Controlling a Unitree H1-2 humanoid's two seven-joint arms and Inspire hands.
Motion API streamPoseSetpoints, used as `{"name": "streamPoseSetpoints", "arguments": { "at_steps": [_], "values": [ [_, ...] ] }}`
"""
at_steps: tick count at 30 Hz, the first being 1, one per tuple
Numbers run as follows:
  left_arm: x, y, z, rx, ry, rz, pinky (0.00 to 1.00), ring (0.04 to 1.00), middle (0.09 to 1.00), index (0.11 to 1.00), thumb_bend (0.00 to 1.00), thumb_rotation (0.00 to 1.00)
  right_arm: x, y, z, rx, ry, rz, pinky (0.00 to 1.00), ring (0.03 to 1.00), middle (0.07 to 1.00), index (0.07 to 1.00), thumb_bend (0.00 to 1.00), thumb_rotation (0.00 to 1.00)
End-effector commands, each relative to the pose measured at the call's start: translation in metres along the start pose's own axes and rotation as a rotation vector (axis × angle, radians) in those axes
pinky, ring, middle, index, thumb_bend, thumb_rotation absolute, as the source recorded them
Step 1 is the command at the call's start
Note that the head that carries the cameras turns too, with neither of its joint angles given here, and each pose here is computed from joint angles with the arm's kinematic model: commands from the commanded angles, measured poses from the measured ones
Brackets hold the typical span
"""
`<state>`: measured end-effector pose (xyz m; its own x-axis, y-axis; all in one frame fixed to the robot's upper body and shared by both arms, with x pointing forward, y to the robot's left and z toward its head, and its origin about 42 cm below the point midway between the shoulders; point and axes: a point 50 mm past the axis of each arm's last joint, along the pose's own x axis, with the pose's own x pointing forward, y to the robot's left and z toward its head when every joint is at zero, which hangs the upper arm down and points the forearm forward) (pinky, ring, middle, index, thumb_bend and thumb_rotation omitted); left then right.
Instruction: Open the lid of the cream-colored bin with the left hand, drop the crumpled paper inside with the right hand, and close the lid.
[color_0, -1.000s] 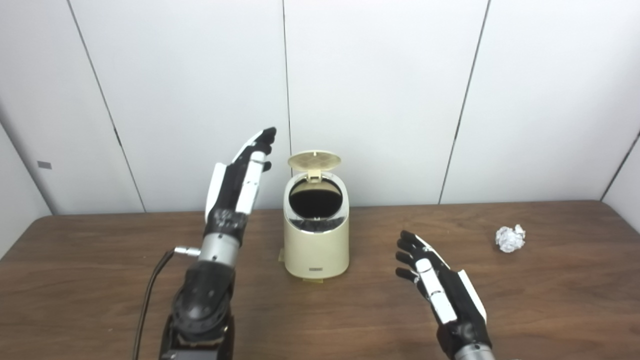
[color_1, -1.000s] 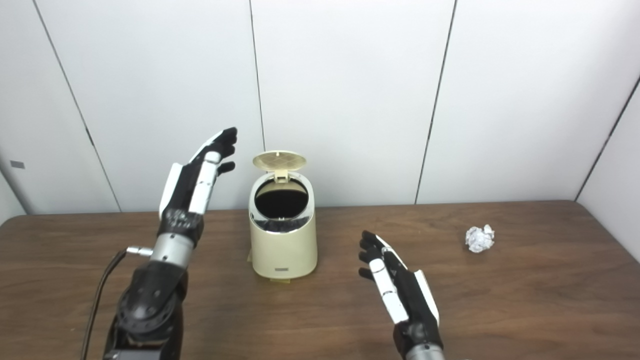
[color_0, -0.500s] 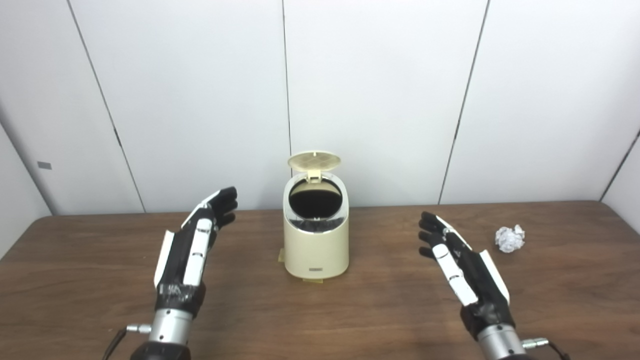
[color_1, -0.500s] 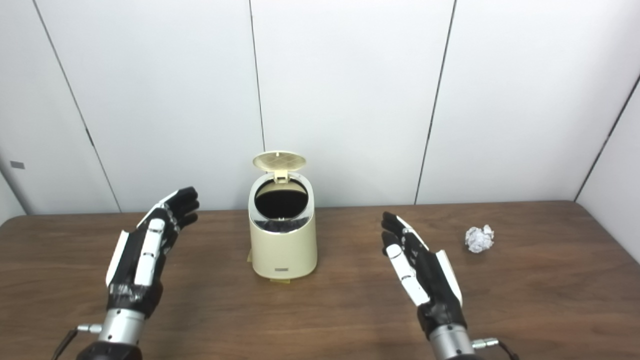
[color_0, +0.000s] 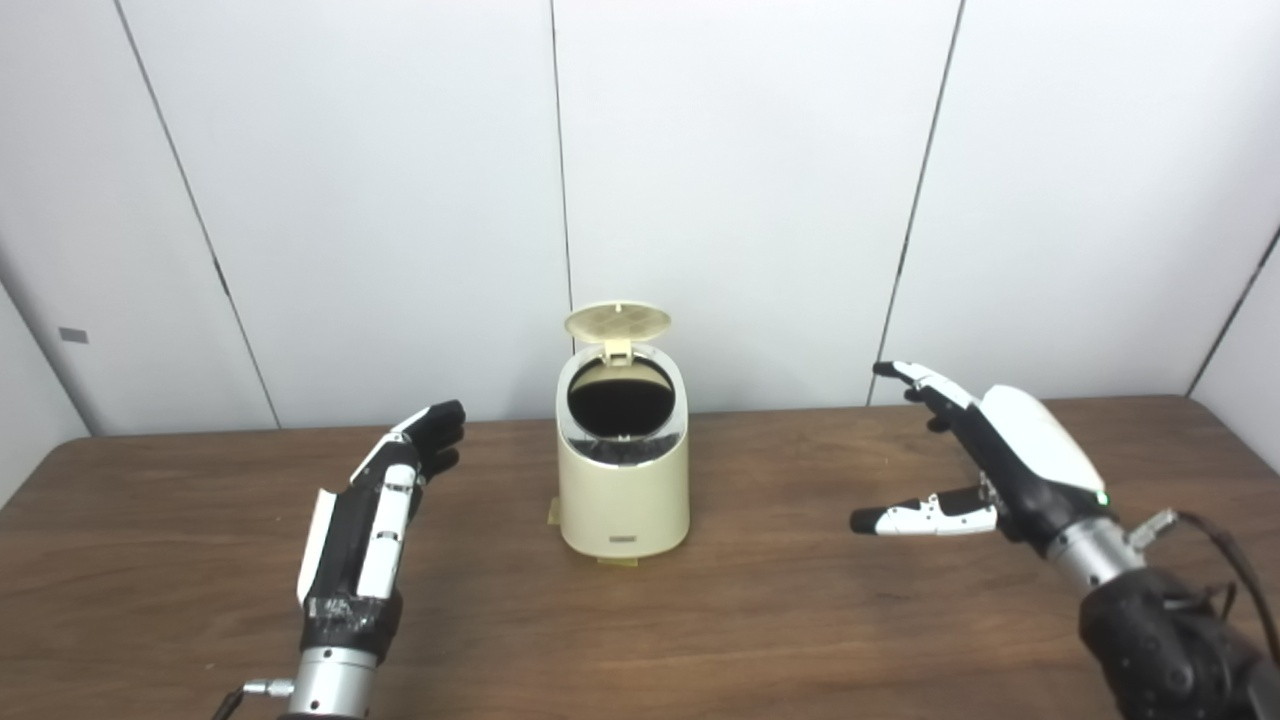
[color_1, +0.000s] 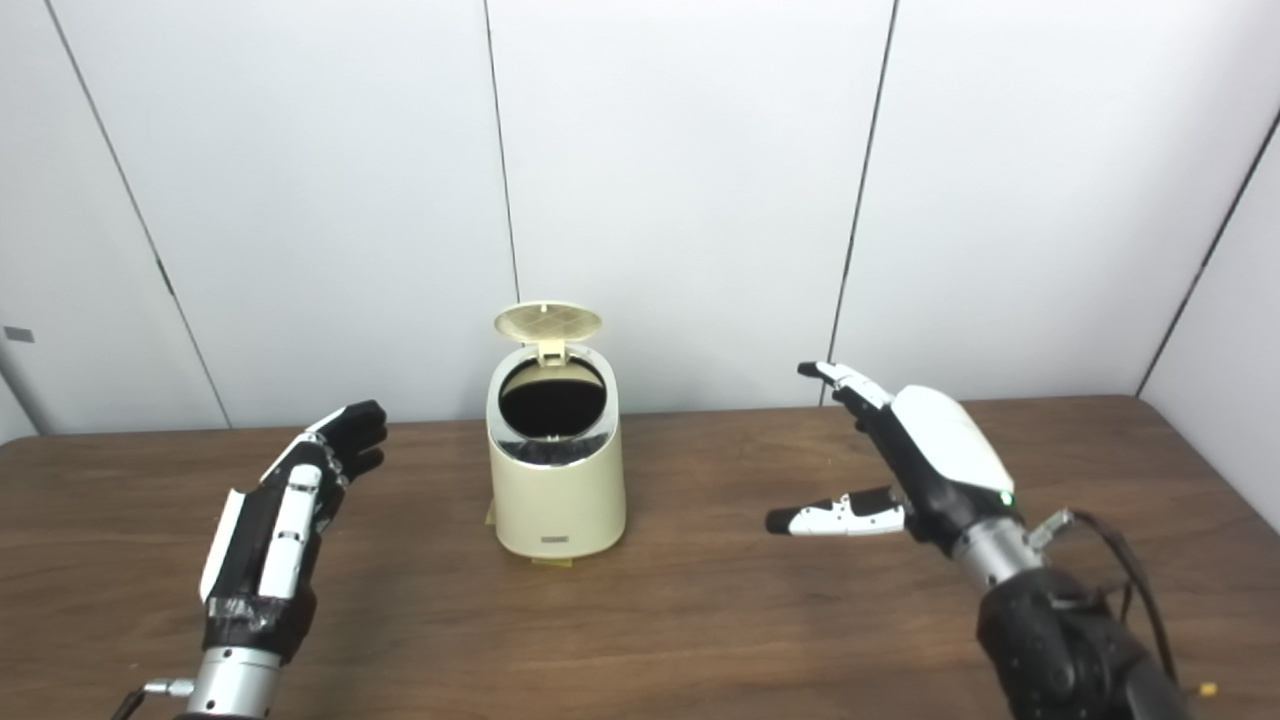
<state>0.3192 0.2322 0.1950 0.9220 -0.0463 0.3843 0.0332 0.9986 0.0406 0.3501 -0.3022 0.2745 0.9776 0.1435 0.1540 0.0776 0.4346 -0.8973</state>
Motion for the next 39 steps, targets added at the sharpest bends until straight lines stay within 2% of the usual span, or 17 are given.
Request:
{"name": "streamPoseSetpoints", "arguments": {
  "at_steps": [1,5,10,12,14,22,29,31,35,39],
  "values": [
    [0.008,0.001,0.012,0.001,-0.073,0.007,0.84,0.855,0.835,0.815,0.13,0.83,0.01,-0.028,-0.003,-0.065,0.019,-0.037,0.66,0.854,0.93,0.864,1.0,0.36],
    [0.008,0.001,0.012,-0.003,-0.066,0.01,0.84,0.852,0.834,0.817,0.13,0.8,0.018,-0.04,-0.018,-0.128,0.08,-0.035,0.57,0.784,0.894,0.816,1.0,0.29],
    [0.008,0.002,0.011,0.009,-0.067,0.014,0.84,0.855,0.832,0.816,0.14,0.81,0.027,-0.049,-0.043,-0.157,0.146,-0.007,0.61,0.808,0.897,0.815,1.0,0.27],
    [0.009,0.003,0.011,0.014,-0.072,0.011,0.82,0.848,0.831,0.818,0.14,0.81,0.029,-0.05,-0.05,-0.163,0.16,-0.003,0.6,0.795,0.885,0.811,1.0,0.23],
    [0.009,0.005,0.01,0.015,-0.068,0.01,0.82,0.849,0.831,0.817,0.15,0.81,0.033,-0.052,-0.059,-0.184,0.188,0.027,0.62,0.805,0.88,0.814,1.0,0.23],
    [0.009,0.014,0.011,0.02,-0.058,0.014,0.85,0.859,0.842,0.823,0.16,0.84,0.04,-0.046,-0.076,-0.183,0.262,0.075,0.64,0.821,0.848,0.797,1.0,0.22],
    [0.011,0.029,0.011,0.027,-0.064,0.013,0.84,0.871,0.866,0.844,0.15,0.85,0.043,-0.034,-0.079,-0.178,0.296,0.081,0.61,0.787,0.841,0.792,1.0,0.2],
    [0.012,0.033,0.01,0.024,-0.057,0.011,0.87,0.884,0.873,0.848,0.17,0.86,0.044,-0.031,-0.078,-0.175,0.299,0.084,0.6,0.777,0.839,0.789,1.0,0.19],
    [0.015,0.037,0.011,0.02,-0.039,0.013,0.93,0.911,0.885,0.854,0.17,0.9,0.048,-0.026,-0.076,-0.183,0.325,0.096,0.62,0.794,0.857,0.795,0.99,0.21],
    [0.018,0.037,0.014,0.025,-0.054,0.011,0.91,0.895,0.874,0.84,0.12,0.9,0.051,-0.023,-0.074,-0.205,0.33,0.118,0.63,0.813,0.876,0.803,0.97,0.22]
  ]
}}
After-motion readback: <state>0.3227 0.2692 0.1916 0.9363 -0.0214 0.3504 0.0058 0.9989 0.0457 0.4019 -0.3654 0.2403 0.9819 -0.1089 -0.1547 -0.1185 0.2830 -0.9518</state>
